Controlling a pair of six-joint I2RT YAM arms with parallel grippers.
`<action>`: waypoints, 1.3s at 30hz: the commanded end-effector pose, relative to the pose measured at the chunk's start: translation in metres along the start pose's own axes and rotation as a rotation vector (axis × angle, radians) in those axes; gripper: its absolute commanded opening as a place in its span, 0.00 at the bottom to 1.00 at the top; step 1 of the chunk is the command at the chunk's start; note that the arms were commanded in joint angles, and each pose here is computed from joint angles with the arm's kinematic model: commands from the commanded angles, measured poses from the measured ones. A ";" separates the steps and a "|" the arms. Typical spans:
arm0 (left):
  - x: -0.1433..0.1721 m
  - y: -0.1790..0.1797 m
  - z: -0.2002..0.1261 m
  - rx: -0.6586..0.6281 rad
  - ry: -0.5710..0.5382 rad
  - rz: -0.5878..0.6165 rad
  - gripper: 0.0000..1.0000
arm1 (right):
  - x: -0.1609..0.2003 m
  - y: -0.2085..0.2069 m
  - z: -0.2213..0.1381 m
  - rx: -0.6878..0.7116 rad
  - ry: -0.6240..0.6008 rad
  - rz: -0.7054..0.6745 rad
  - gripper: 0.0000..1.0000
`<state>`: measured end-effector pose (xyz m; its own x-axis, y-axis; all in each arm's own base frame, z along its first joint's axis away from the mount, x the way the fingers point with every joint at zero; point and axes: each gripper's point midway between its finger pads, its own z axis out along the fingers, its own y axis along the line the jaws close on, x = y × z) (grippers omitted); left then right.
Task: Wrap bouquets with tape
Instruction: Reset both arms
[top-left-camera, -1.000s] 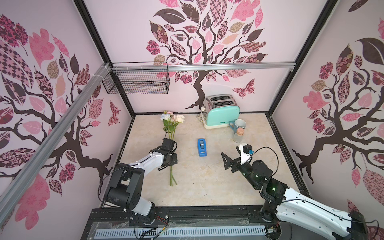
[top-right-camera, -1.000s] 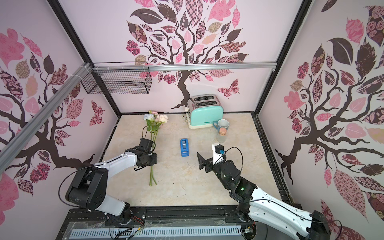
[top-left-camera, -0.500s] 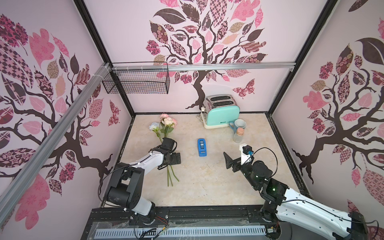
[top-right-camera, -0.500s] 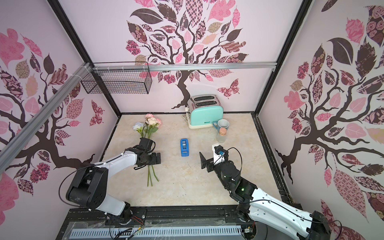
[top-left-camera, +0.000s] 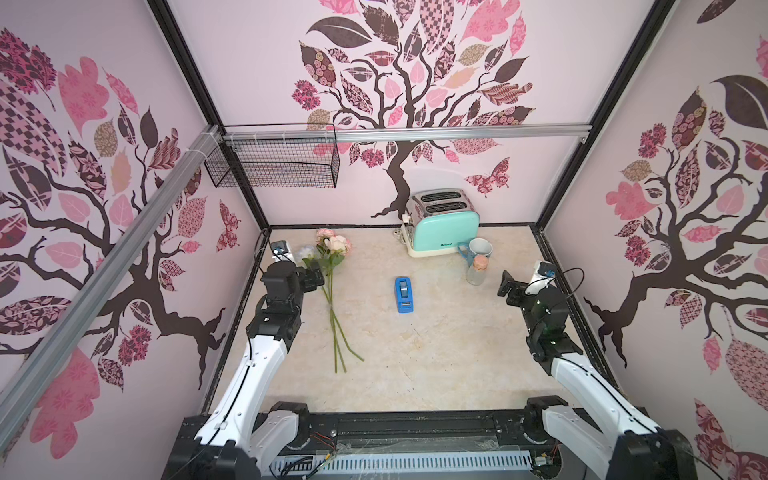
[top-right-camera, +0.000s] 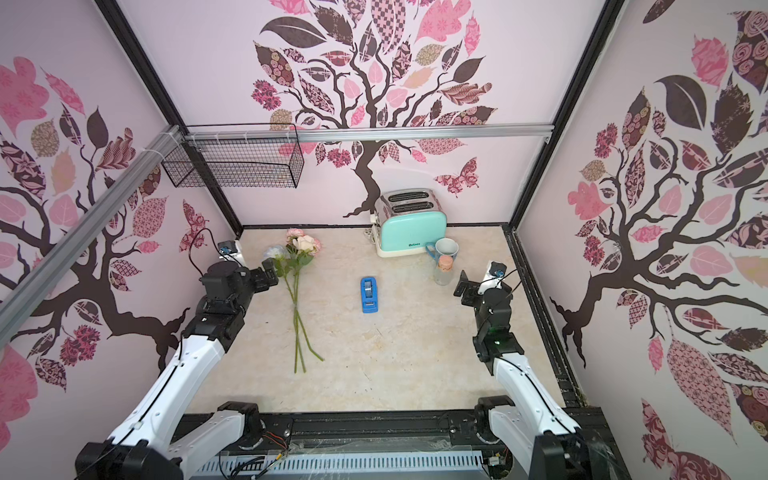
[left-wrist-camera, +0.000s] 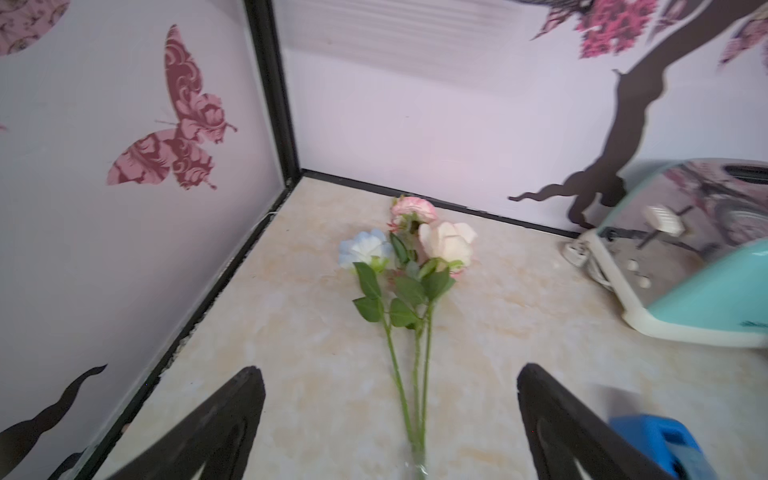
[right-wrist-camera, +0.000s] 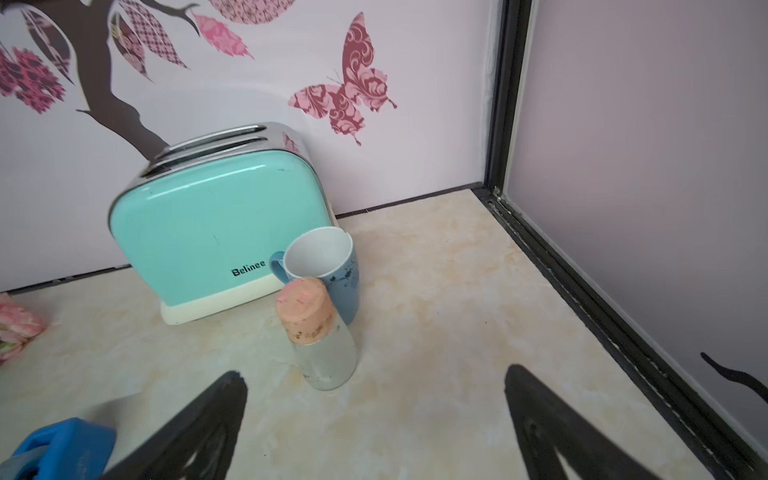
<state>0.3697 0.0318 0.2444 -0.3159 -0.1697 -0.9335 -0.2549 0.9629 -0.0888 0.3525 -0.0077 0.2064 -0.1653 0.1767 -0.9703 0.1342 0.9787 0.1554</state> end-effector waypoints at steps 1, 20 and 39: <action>0.027 0.024 0.031 -0.004 0.008 -0.025 0.98 | 0.003 0.014 0.010 -0.084 -0.011 -0.036 1.00; 0.101 0.019 0.055 0.120 -0.100 0.007 0.98 | 0.066 0.006 0.027 -0.104 -0.031 -0.101 1.00; 0.125 -0.002 0.077 0.103 -0.033 0.122 0.98 | 0.085 0.009 0.046 -0.171 -0.013 -0.088 1.00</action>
<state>0.3945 0.0209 0.0891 -0.3298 -0.0603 -0.9421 -0.1009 0.9945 -0.0284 0.3781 0.0134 0.1077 -0.1940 0.0906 -0.9768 -0.0540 0.9932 0.1029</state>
